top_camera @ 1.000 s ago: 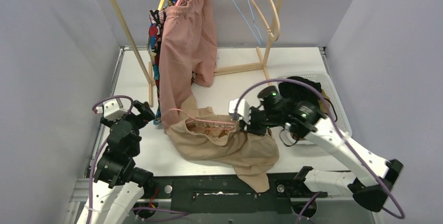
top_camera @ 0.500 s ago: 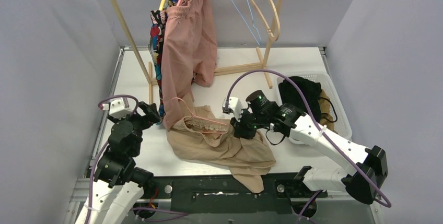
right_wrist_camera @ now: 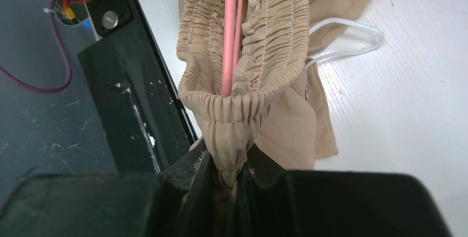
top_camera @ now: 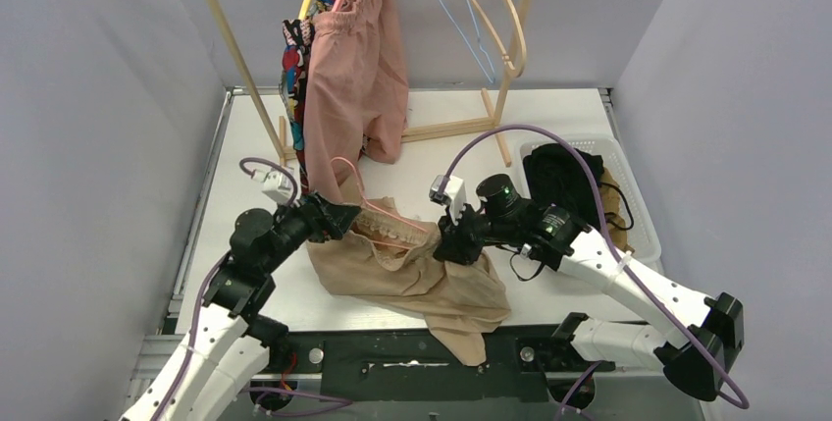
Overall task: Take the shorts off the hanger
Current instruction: Pick up the hanger from the clothes rod.
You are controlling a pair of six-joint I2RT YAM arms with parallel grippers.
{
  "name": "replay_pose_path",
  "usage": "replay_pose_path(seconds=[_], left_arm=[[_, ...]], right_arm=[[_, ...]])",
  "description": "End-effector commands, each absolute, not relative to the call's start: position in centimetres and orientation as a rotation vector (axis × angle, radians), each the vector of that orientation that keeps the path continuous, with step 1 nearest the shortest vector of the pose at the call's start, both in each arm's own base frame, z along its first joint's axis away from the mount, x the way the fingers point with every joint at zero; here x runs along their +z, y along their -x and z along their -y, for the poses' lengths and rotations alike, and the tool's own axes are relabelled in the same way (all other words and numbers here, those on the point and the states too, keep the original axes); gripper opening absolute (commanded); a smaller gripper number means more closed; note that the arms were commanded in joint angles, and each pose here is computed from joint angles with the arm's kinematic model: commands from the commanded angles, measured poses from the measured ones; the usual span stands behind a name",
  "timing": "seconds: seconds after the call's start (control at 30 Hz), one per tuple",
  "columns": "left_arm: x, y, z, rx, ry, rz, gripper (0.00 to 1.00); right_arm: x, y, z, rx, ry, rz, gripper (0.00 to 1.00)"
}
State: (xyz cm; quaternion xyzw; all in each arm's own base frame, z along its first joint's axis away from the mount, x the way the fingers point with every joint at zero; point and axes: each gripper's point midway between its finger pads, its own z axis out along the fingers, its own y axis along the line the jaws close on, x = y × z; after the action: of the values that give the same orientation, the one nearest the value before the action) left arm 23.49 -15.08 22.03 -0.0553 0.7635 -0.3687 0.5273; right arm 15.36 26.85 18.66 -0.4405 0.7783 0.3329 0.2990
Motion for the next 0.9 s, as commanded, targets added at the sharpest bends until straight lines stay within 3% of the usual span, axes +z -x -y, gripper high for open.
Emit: replay_pose_path(seconds=[0.0, 0.33, 0.57, 0.87], left_arm=[[28.8, -23.1, 18.9, -1.139, -0.012, -1.672, 0.75], [29.0, -23.9, 19.1, -1.07, -0.002, -1.692, 0.65], [27.1, -24.3, 19.3, -0.995, -0.014, -1.787, 0.48], [26.1, -24.7, 19.2, -0.952, 0.023, -1.81, 0.37]], right_arm=[[21.8, -15.0, -29.0, 1.02, 1.141, -1.946, 0.01], [19.7, -14.4, -29.6, 1.051, 1.158, -2.07, 0.02], [20.2, -14.3, -29.9, 1.061, 1.17, -2.074, 0.02], [20.7, -13.6, -29.9, 1.073, 1.194, -2.069, 0.03]])
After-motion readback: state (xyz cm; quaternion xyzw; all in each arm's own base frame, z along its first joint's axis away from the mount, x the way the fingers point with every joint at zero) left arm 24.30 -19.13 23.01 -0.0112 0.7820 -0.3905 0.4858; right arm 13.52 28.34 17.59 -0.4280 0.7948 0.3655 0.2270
